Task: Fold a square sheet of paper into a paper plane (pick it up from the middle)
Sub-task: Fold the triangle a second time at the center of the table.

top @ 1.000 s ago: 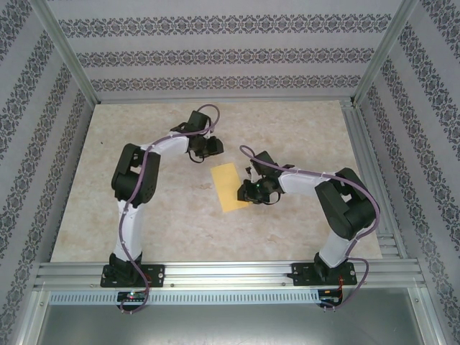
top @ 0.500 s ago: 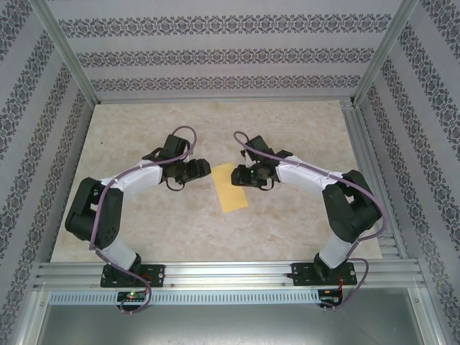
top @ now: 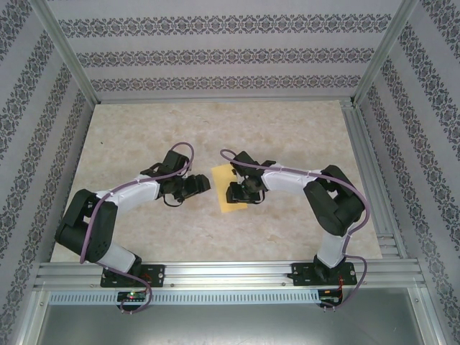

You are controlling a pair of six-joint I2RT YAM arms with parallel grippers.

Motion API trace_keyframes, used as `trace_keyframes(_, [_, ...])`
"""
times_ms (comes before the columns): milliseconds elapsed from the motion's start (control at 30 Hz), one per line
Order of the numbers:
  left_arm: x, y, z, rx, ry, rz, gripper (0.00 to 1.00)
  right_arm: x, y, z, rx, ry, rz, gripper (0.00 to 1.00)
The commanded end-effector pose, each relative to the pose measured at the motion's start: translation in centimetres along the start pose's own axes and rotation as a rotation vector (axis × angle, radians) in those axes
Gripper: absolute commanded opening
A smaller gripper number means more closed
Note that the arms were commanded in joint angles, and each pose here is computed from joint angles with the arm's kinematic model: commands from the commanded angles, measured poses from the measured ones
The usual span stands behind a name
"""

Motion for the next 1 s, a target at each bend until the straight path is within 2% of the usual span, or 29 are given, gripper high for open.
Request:
trace_keyframes(0, [0.2, 0.2, -0.9, 0.043, 0.006, -0.019, 0.73, 1.5, -0.2, 0.2, 0.004, -0.022, 0.063, 0.40])
trace_keyframes(133, [0.3, 0.2, -1.3, 0.050, 0.007, -0.020, 0.75, -0.8, 1.7, 1.8, -0.098, 0.013, -0.014, 0.41])
trace_keyframes(233, [0.7, 0.1, -1.3, 0.046, 0.009, -0.016, 0.77, -3.6, 4.3, 1.1, 0.010, 0.084, -0.127, 0.43])
trace_keyframes(333, [1.0, 0.0, -1.3, 0.040, 0.012, -0.015, 0.78, -6.1, 5.3, 0.1, 0.105, 0.125, -0.177, 0.43])
trace_keyframes(667, [1.6, 0.3, -1.3, 0.042, 0.027, -0.017, 0.85, -10.9, 3.0, -0.9, 0.125, 0.140, -0.178, 0.38])
trace_keyframes(967, [2.6, -0.4, -3.0, 0.116, 0.017, 0.043, 0.89, -12.0, 0.6, -1.3, 0.060, 0.115, -0.148, 0.35])
Point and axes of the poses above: each hand's point on the last joint's axis, 136 mm out from that joint toward the fingers, its own y axis back along the fingers, its own z axis along the line the jaws close on, x = y × z, the point moved 2 cm from there along y, back along the fingers, and after that the axes turned 3 degrees about y, right-handed, at the moved point
